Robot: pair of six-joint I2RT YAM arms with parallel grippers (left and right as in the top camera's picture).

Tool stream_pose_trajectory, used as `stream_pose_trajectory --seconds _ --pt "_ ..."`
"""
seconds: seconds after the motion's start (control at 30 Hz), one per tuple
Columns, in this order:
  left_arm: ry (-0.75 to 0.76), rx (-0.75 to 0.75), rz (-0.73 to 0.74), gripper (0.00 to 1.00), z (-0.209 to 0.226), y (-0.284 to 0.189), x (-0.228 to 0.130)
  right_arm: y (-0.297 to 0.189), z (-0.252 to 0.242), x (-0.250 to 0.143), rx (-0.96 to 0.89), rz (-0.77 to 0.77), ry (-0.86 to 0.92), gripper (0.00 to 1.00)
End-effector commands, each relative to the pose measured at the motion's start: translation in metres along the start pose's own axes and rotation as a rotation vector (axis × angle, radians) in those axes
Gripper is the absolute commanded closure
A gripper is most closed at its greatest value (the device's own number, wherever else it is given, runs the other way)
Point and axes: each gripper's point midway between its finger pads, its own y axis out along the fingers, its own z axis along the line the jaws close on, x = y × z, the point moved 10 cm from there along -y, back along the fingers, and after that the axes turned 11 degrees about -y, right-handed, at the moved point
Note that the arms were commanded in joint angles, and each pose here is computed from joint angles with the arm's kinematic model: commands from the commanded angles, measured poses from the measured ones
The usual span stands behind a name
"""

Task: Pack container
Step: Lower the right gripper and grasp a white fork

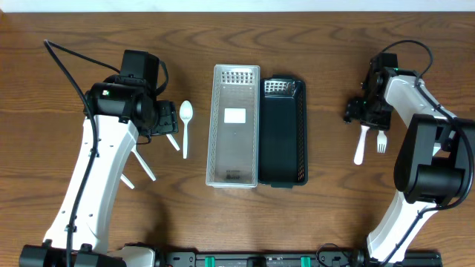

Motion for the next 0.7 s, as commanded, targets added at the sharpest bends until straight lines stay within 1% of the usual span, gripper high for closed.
stream_pose_trajectory --seconds 0.0,0.1,0.13,0.2,0.33,0.5,0.6,0.67 --pt "0.002 0.002 -0.001 0.27 0.0001 -0.0013 0.0025 0.0146 -0.0013 -0.002 0.002 0.036 0.004 0.44" --pt "0.002 0.002 -0.001 0.27 0.0001 -0.0013 0.0025 0.0147 -0.0013 -0.0012 0.002 0.031 0.004 0.55" --pt "0.002 0.002 -0.001 0.27 0.0001 -0.0013 0.0025 0.0147 -0.0013 -0.0009 0.002 0.029 0.004 0.57" --pt "0.003 0.003 0.0 0.27 0.0002 -0.0013 0.0023 0.0147 -0.0013 -0.0006 0.002 0.026 0.004 0.57" --pt "0.003 0.003 0.002 0.26 0.0003 -0.0013 0.0021 0.0147 -0.0013 0.0003 0.001 0.02 0.004 0.66" --pt "0.003 0.003 0.002 0.26 0.0003 -0.0013 0.0021 0.0147 -0.0014 0.0015 0.001 0.012 0.004 0.71" --pt "0.003 0.003 0.002 0.27 0.0003 -0.0013 0.0021 0.0147 -0.0014 0.0019 0.001 0.01 0.004 0.72" --pt "0.003 0.004 0.002 0.27 0.0003 -0.0012 0.0021 0.0147 -0.0014 0.0021 0.001 0.008 0.004 0.76"
